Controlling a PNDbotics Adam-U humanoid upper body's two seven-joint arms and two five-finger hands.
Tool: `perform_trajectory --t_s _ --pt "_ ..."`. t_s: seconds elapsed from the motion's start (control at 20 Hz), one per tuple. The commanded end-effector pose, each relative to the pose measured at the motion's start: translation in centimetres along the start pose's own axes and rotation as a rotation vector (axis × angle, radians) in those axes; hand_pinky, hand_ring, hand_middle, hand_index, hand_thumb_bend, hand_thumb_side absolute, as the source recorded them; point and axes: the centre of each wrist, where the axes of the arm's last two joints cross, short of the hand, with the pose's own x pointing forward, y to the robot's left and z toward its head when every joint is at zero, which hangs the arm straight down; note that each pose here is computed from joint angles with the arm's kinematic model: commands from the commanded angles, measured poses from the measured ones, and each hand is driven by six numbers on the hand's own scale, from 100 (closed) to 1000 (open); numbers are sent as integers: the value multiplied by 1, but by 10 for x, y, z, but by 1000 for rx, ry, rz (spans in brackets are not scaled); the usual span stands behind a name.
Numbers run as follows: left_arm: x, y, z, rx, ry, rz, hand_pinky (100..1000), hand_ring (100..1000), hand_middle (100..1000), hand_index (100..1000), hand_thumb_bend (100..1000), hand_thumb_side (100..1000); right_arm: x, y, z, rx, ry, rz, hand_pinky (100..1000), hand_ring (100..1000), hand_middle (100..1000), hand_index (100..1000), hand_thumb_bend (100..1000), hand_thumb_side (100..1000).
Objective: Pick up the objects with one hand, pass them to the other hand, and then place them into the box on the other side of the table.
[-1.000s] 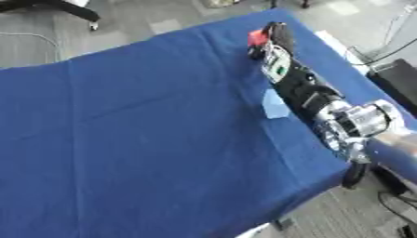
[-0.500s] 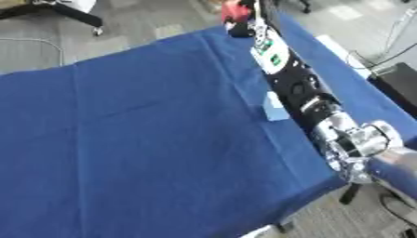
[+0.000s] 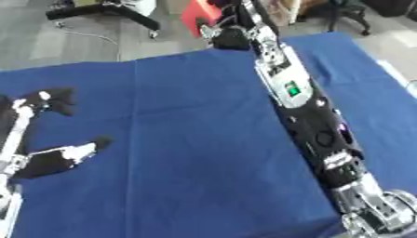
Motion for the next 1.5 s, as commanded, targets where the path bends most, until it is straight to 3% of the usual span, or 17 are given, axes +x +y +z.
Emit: perform_trajectory --t_s 0.05,0.25,0.6,1.05,1.5 --pt "5 -10 -12 -22 -47 -34 790 607 623 807 742 382 27 18 1 80 -81 -70 610 595 459 568 100 100" --pt "8 -21 -24 -5 -97 -74 811 652 661 835 767 385 35 38 9 177 -98 -141 609 594 458 567 100 100" --pt "18 -28 -41 165 -191 -112 841 723 736 889 818 361 37 60 23 322 -87 -218 606 592 456 565 100 100" --pt "16 -38 -41 316 -182 -112 833 713 732 880 782 311 29 62 29 344 -51 -226 604 590 455 564 100 100" --pt "11 -44 -36 371 -150 -94 818 692 707 858 736 281 19 63 32 346 15 -255 601 588 455 564 100 100"
